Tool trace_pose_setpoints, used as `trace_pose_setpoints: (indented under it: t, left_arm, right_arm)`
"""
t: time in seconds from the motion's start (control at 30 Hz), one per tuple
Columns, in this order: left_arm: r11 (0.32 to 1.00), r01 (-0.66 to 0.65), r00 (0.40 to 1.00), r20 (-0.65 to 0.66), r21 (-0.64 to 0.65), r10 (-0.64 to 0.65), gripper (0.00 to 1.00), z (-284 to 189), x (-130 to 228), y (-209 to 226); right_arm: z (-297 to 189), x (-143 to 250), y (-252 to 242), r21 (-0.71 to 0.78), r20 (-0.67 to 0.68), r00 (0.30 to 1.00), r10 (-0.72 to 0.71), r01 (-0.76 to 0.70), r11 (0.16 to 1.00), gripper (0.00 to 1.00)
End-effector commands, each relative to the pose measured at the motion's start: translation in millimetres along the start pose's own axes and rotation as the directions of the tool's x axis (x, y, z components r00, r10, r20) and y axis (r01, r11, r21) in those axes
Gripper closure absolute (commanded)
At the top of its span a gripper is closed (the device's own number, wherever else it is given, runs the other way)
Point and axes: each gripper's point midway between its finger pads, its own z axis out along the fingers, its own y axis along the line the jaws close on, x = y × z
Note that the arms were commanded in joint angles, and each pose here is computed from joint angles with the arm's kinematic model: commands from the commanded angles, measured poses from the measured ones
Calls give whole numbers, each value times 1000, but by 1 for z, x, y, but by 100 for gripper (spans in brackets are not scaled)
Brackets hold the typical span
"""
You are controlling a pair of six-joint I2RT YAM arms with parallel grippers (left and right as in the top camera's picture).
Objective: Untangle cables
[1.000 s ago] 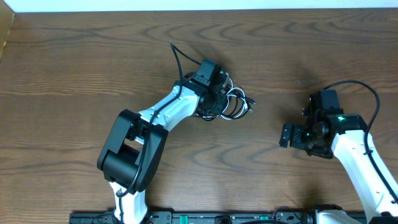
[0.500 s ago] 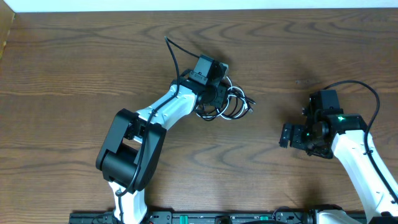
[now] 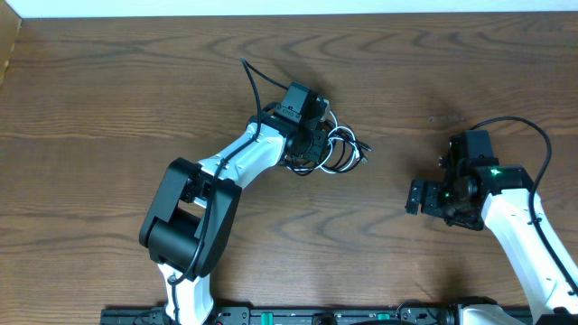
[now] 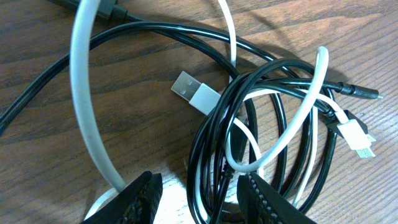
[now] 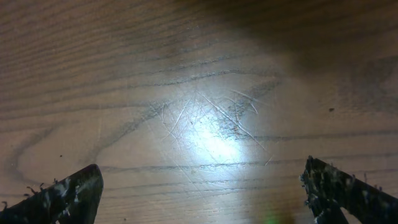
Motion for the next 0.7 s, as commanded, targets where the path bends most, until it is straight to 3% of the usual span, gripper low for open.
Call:
trace_pose_setpoints:
  t: [0.0,0.67]
  left_arm:
    - [1000,-13,1000,23,7,12,55,-9,-5,-3]
    - [1000,-10,1000,10,17,10,55,-6,-2,-4]
  right_arm:
    - [-4,-5,1,3,16,1000,12,-12,1000,1]
    - [-4,-5,1,3,16,1000,12,-12,1000,1]
